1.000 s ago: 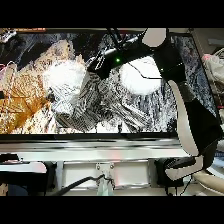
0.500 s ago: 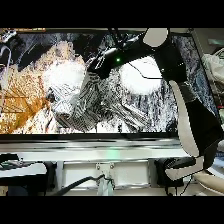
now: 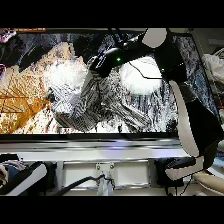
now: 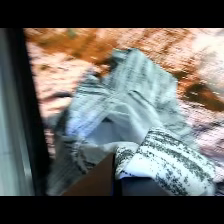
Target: Fold the clothes and pants, and hang the long-sleeved shirts on hangers.
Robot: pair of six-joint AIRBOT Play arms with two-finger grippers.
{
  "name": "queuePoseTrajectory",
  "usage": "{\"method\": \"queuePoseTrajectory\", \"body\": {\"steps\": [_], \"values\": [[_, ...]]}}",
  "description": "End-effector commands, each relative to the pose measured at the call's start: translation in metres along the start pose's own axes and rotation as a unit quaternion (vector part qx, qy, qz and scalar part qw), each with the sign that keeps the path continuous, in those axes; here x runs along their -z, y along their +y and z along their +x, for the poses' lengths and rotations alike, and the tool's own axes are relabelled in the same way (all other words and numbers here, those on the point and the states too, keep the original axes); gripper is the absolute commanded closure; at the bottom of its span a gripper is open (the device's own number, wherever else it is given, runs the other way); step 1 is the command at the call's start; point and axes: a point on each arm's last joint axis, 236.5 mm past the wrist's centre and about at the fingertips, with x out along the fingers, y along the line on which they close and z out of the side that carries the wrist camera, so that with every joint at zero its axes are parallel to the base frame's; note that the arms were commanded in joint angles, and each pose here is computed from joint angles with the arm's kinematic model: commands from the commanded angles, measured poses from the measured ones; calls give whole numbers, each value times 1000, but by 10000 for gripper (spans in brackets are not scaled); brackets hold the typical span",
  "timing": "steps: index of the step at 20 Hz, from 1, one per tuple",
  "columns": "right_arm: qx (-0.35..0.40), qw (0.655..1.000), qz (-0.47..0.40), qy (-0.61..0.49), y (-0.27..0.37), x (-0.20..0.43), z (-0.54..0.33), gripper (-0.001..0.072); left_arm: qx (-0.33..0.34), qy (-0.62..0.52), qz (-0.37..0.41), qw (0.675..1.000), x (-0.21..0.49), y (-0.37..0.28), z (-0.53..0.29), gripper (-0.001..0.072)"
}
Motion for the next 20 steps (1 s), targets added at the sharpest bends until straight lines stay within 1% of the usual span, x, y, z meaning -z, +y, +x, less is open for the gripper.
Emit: {"method": "queuePoseTrajectory", "body": {"steps": [1,3,5,7,10,12,14,17,20], "values": [[65,997,-19,35,-31,16,-3,686,83,-15,10,996,-9,-51,-89,690],[70,996,-21,46,-33,21,-4,686,129,4,81,988,9,-79,-128,690],[61,996,-22,56,-26,24,-7,687,170,32,167,971,38,-98,-157,690],[46,996,-24,73,-13,31,-16,687,185,65,225,954,70,-102,-173,691],[20,993,-31,110,11,45,-34,688,176,103,259,944,110,-88,-185,690],[3,991,-33,133,26,54,-47,688,187,98,297,931,131,-86,-195,690],[-13,987,-34,159,39,65,-58,688,206,94,343,912,152,-88,-204,691],[-9,987,-34,156,39,64,-65,688,233,79,399,884,169,-95,-212,690],[-6,987,-34,154,38,63,-64,688,249,66,430,865,170,-104,-216,690]]}}
